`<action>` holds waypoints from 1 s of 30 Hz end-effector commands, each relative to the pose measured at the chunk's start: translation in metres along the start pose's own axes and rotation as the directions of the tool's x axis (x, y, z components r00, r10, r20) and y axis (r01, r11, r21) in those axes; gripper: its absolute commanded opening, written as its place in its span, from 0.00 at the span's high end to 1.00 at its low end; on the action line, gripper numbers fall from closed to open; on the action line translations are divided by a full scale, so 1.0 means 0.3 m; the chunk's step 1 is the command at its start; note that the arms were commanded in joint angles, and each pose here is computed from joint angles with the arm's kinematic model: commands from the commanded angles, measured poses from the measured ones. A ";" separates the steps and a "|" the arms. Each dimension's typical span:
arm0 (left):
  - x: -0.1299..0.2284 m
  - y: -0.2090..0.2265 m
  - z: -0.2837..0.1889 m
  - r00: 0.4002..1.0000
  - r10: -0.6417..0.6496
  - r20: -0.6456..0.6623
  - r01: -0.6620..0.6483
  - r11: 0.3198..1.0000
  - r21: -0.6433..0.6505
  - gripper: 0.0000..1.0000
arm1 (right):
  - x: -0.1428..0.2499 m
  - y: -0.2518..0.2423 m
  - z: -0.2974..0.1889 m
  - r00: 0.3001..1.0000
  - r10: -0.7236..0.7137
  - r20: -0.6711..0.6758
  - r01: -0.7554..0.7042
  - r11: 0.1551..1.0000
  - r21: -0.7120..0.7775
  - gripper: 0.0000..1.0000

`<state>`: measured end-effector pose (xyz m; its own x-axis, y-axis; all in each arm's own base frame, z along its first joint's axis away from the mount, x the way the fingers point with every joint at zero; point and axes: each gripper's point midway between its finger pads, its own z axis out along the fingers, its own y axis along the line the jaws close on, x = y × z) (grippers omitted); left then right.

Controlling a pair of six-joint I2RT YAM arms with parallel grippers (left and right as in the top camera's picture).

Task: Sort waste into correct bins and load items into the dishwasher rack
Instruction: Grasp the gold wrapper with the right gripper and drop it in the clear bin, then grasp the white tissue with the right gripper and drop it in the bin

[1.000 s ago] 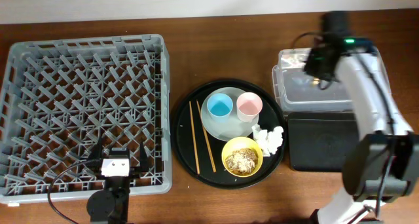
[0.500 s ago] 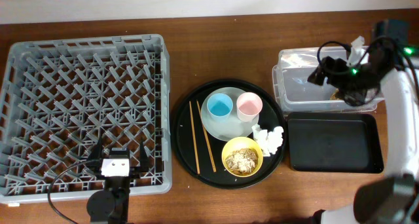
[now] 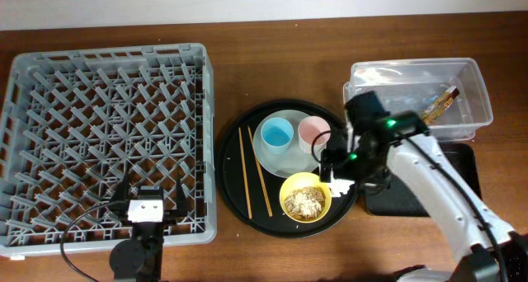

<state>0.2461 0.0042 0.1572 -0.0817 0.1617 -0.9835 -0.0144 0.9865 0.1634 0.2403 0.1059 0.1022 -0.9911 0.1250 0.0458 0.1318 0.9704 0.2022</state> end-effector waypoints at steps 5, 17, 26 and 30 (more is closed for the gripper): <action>0.002 0.002 -0.001 1.000 0.012 0.000 -0.012 1.000 -0.005 0.01 | -0.077 -0.067 0.064 0.989 0.028 0.142 -0.046 0.991 0.124 0.25; 0.002 0.002 -0.001 1.000 0.012 -0.001 -0.012 1.000 -0.005 0.01 | -0.111 -0.080 0.259 0.969 0.012 0.249 -0.024 0.999 0.045 0.44; 0.002 0.002 -0.001 1.000 0.012 -0.001 -0.012 1.000 -0.005 0.01 | -0.317 0.045 -0.235 0.879 -0.004 0.476 0.000 1.000 0.009 0.95; 0.002 0.002 -0.001 1.000 0.012 -0.001 -0.012 1.000 -0.005 0.01 | -0.475 -0.239 -0.464 0.715 0.098 0.693 -0.303 0.935 0.181 0.91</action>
<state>0.2461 0.0042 0.1572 -0.0817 0.1617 -0.9835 -0.0144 0.9865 0.1634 0.3615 0.0600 0.2158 -0.7941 0.2722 -0.5434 0.2201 0.9622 0.1604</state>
